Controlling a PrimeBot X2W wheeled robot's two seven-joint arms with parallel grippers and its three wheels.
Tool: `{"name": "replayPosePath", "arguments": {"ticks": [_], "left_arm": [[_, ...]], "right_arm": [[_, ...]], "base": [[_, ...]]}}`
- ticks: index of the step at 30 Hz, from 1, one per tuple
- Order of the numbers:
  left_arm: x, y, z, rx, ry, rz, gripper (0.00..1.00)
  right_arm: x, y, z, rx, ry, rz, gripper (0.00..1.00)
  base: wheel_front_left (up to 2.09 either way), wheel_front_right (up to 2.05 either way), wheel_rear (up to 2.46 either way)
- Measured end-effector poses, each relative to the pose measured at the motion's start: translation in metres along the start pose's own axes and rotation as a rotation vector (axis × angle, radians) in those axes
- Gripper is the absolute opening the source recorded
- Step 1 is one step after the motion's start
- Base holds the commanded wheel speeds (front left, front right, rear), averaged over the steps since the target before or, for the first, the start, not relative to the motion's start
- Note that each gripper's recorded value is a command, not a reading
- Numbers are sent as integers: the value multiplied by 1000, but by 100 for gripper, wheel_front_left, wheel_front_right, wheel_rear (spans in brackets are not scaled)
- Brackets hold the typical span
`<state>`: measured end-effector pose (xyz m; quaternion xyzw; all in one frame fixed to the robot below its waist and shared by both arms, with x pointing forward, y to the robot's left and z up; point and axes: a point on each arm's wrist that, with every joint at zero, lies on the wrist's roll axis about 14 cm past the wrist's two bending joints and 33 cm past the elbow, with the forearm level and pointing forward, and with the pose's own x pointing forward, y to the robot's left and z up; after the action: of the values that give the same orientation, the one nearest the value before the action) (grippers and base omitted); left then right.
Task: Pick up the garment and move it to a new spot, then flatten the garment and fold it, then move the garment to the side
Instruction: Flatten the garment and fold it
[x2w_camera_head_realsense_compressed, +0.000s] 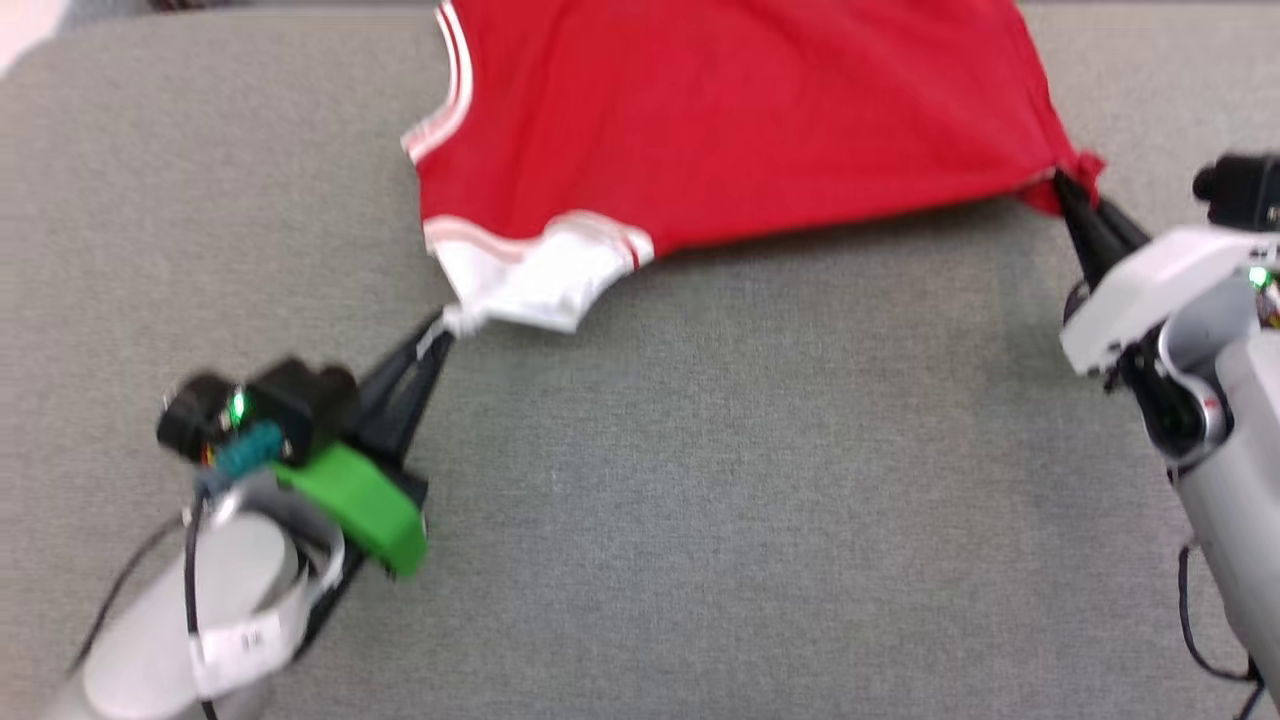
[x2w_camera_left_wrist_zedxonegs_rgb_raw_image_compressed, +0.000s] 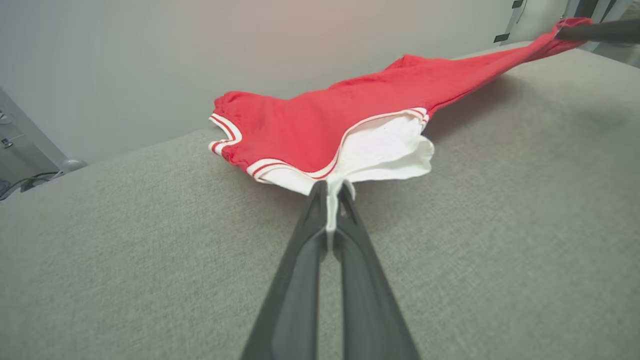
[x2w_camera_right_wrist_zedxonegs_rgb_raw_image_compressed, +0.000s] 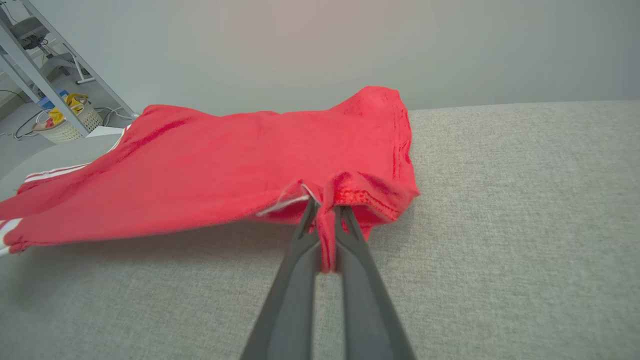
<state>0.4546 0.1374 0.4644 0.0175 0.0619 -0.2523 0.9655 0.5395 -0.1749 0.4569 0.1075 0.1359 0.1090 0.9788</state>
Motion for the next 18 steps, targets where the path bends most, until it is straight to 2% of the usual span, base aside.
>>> {"name": "replayPosePath", "arguments": {"ticks": [7,18], "left_arm": [[-63,-17,-26,-28,92,35,0],[-121,-48,-39,-53,134,50,0]], "right_arm": [[-46,23,-18,81,77,68,0],[-116,22,-66,173,260,67,0]], "base": [[0,0,0],[0,0,0]]}}
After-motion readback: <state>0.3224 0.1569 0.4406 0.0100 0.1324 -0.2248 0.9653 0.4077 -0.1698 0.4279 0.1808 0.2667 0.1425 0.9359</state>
